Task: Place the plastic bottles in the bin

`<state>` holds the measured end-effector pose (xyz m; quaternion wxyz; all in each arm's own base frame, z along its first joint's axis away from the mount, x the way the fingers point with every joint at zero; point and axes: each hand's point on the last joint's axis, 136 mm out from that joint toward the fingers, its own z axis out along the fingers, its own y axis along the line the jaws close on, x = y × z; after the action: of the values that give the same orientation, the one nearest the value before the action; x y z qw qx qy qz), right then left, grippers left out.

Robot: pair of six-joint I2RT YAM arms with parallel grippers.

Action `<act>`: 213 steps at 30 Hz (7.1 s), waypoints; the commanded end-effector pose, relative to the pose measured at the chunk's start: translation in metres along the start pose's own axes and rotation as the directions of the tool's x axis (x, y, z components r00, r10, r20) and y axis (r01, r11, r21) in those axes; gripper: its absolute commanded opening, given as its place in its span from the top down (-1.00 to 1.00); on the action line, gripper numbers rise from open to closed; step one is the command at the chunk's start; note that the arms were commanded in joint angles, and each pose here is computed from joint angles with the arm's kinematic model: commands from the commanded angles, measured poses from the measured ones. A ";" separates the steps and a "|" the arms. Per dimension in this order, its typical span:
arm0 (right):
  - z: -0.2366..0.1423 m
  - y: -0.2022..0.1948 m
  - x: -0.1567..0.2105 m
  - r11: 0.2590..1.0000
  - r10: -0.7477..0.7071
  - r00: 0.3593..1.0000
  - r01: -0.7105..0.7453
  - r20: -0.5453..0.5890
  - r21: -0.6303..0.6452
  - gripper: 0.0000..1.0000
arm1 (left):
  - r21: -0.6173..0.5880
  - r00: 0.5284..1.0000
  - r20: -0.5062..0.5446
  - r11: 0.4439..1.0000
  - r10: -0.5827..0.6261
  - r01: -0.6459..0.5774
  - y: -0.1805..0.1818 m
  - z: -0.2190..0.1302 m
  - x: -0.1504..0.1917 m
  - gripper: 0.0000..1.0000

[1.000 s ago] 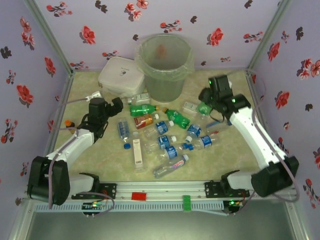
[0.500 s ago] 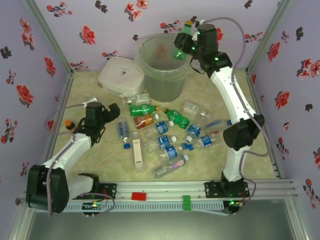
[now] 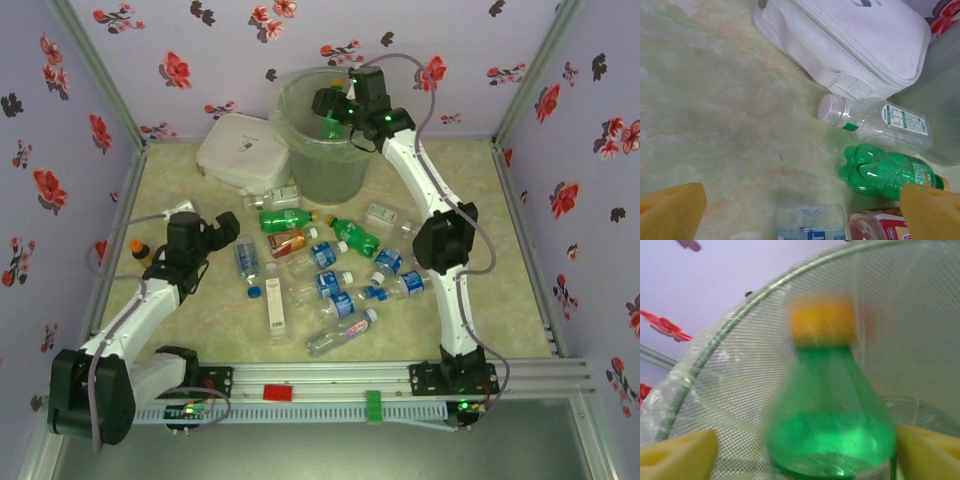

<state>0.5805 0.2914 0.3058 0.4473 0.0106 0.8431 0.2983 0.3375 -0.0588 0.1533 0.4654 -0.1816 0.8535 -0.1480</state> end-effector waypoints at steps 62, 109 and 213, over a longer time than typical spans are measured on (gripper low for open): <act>-0.255 -0.214 0.254 0.760 0.147 0.985 -0.057 -0.086 0.647 -0.99 | -0.353 0.908 -0.415 0.909 0.062 -0.224 0.010 0.060 0.122 -0.09; -0.243 -0.192 0.295 0.887 0.242 0.965 -0.176 -0.105 0.427 -0.99 | 0.369 0.843 0.341 0.766 0.416 -0.527 -0.351 -0.054 -0.174 0.43; -0.220 -0.303 0.277 0.514 0.578 0.783 -0.569 0.230 0.642 -0.43 | 0.216 0.992 -0.071 0.972 0.107 -0.090 -0.138 0.055 0.052 -1.00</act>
<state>0.3245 0.0168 0.0402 0.2831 0.4531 0.8381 0.1099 0.3805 -0.2151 0.1353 0.4451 -0.0815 0.8606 -0.2338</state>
